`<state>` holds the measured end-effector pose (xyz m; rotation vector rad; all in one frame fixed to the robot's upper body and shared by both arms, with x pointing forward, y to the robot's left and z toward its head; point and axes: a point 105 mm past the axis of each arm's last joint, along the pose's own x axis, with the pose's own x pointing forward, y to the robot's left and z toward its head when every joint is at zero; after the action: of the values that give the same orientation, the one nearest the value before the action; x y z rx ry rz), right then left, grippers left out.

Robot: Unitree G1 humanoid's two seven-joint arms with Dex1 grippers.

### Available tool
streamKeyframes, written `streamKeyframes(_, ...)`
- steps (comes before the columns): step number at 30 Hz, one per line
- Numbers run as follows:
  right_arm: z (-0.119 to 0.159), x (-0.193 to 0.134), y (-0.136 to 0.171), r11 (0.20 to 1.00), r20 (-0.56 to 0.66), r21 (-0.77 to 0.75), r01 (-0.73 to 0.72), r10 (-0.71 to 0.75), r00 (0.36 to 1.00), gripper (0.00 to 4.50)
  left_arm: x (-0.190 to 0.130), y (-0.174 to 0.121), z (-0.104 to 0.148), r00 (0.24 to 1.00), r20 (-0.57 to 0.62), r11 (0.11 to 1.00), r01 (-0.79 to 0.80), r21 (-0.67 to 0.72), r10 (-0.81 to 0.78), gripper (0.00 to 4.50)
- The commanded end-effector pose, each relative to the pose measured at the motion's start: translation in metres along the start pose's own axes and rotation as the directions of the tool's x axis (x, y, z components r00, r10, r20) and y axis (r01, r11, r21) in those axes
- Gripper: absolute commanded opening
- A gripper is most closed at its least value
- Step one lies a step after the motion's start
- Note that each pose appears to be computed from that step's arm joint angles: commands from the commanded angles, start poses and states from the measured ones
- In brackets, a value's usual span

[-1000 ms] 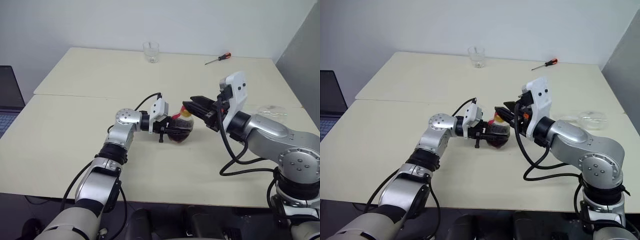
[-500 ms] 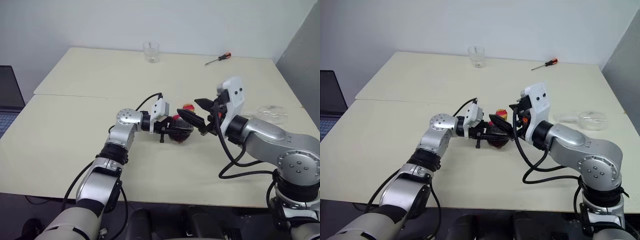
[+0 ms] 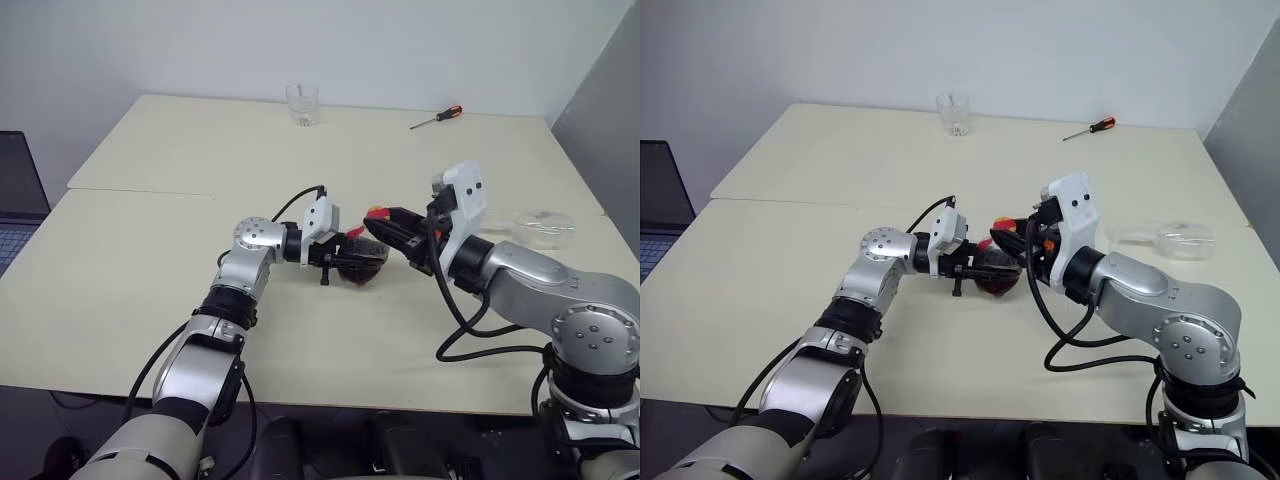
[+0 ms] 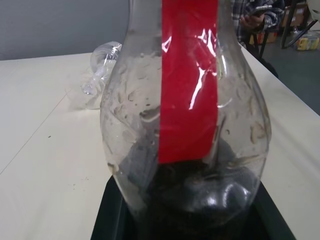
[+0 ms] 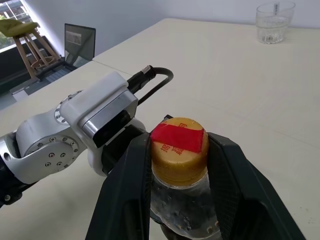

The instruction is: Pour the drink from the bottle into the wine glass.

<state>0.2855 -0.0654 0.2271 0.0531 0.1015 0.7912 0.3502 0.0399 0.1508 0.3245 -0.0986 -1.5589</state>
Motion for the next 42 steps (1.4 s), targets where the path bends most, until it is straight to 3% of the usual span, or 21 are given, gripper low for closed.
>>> streamKeyframes(1, 0.016, -0.006, 0.01, 0.991, 0.039, -0.081, -0.11, 0.113, 0.993, 1.25, 0.001, 0.006, 0.018, 1.0, 0.028, 0.998, -0.005, 0.063, 0.003, 1.0)
streamKeyframes(5, -0.002, -0.015, 0.01, 0.921, -0.077, -0.117, -0.372, 0.365, 0.928, 1.25, -0.001, 0.006, 0.018, 1.0, 0.023, 0.998, -0.005, 0.07, 0.004, 0.97)
streamKeyframes(10, -0.013, -0.011, -0.028, 0.83, -0.195, -0.169, -0.532, 0.501, 0.843, 1.25, 0.001, 0.005, 0.022, 1.0, 0.03, 0.997, -0.006, 0.081, 0.004, 0.93)
streamKeyframes(16, -0.008, 0.005, -0.04, 0.73, -0.293, -0.214, -0.649, 0.586, 0.755, 1.25, 0.001, 0.002, 0.022, 0.999, 0.037, 0.997, -0.015, 0.078, 0.012, 0.9)
streamKeyframes(23, 0.004, 0.003, -0.026, 0.682, -0.299, -0.227, -0.695, 0.631, 0.716, 1.25, 0.001, 0.002, 0.023, 0.999, 0.039, 0.997, -0.025, 0.078, 0.022, 0.9)
streamKeyframes(30, 0.033, -0.008, -0.01, 0.709, -0.189, -0.241, -0.663, 0.636, 0.749, 3.7, 0.007, 0.004, 0.024, 0.999, 0.049, 0.997, -0.015, 0.08, 0.011, 0.9)
streamKeyframes(32, 0.046, -0.01, -0.015, 0.761, -0.111, -0.255, -0.596, 0.59, 0.8, 4.41, 0.01, 0.005, 0.026, 0.998, 0.06, 0.996, -0.016, 0.082, 0.011, 0.9)
streamKeyframes(36, 0.061, -0.022, -0.035, 0.884, 0.001, -0.256, -0.391, 0.405, 0.914, 4.5, 0.013, 0.005, 0.025, 0.996, 0.087, 0.997, -0.028, 0.066, 0.023, 0.9)
streamKeyframes(42, 0.055, -0.034, -0.038, 0.968, 0.049, -0.215, -0.133, 0.147, 0.988, 4.5, 0.019, 0.007, 0.029, 0.985, 0.157, 0.996, -0.076, 0.041, 0.069, 0.9)
